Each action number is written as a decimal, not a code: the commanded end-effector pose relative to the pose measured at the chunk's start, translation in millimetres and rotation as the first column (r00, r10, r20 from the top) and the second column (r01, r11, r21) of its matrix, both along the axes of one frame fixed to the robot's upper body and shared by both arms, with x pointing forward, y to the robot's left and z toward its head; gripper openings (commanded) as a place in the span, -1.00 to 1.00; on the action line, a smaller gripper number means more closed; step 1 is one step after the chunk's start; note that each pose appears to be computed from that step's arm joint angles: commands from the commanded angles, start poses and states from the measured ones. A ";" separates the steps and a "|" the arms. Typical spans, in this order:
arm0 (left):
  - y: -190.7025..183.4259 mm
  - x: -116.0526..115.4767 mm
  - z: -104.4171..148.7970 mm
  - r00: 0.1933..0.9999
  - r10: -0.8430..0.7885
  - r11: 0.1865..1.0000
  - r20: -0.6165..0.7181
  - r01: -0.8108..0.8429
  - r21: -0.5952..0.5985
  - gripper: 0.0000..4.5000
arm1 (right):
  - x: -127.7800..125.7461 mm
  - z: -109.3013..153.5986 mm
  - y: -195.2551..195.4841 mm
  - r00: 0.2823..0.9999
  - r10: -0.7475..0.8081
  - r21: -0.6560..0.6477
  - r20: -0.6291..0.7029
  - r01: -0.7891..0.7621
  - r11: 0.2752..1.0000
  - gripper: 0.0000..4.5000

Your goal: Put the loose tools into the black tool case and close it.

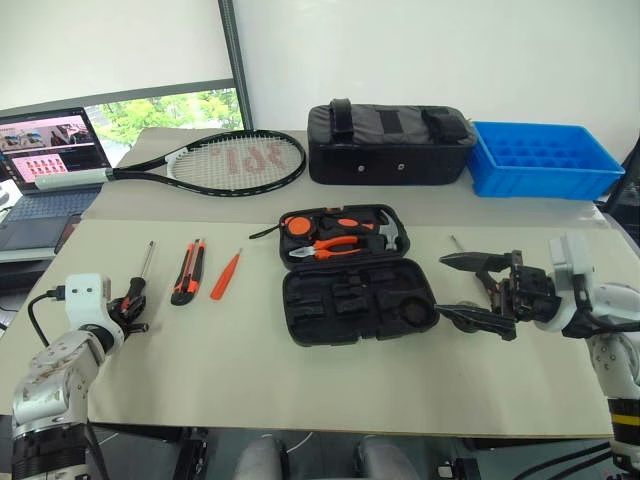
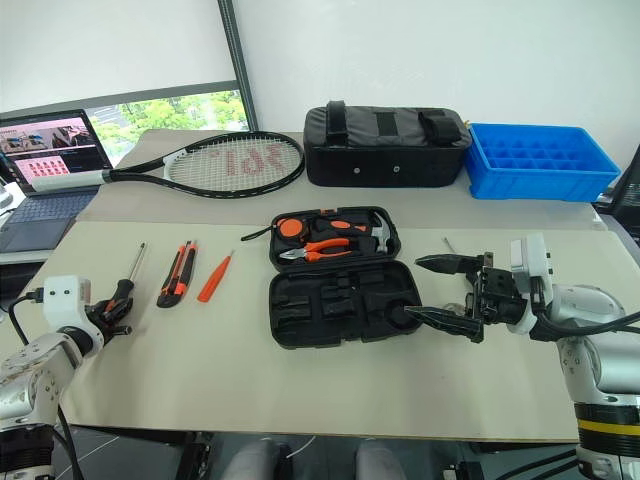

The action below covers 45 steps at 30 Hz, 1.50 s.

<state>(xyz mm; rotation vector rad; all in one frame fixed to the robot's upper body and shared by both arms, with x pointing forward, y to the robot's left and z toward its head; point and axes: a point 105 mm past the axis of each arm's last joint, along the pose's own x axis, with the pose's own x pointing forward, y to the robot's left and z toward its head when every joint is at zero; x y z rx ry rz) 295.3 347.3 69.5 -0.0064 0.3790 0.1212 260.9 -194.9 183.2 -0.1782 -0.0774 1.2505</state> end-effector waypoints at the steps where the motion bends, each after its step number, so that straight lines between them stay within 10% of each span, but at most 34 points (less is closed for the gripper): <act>1: 3.4 7.8 48.7 0.981 -0.010 0.998 0.193 -0.001 0.060 -0.56 | -2.6 16.8 -5.1 0.998 -0.013 0.010 0.067 0.013 1.000 1.00; 8: -90.6 32.2 135.9 0.760 -0.499 0.866 0.416 0.447 0.223 -0.56 | -9.6 12.5 -23.9 0.997 -0.070 -0.008 0.037 0.070 0.997 1.00; 14: -184.9 49.2 122.1 0.436 -0.889 0.446 0.139 0.757 0.478 -0.56 | -14.5 13.1 -48.0 0.979 -0.194 -0.020 0.068 0.196 0.981 1.00; 21: -246.9 63.1 85.2 0.161 -0.982 0.097 -0.101 0.882 0.461 -0.56 | -32.1 8.4 -69.1 0.946 -0.314 -0.034 0.080 0.318 0.948 1.00; 45: -288.5 72.4 45.6 0.064 -0.967 -0.015 -0.246 0.952 0.307 -0.56 | -59.2 -2.9 -79.2 0.895 -0.442 -0.019 0.064 0.444 0.896 1.00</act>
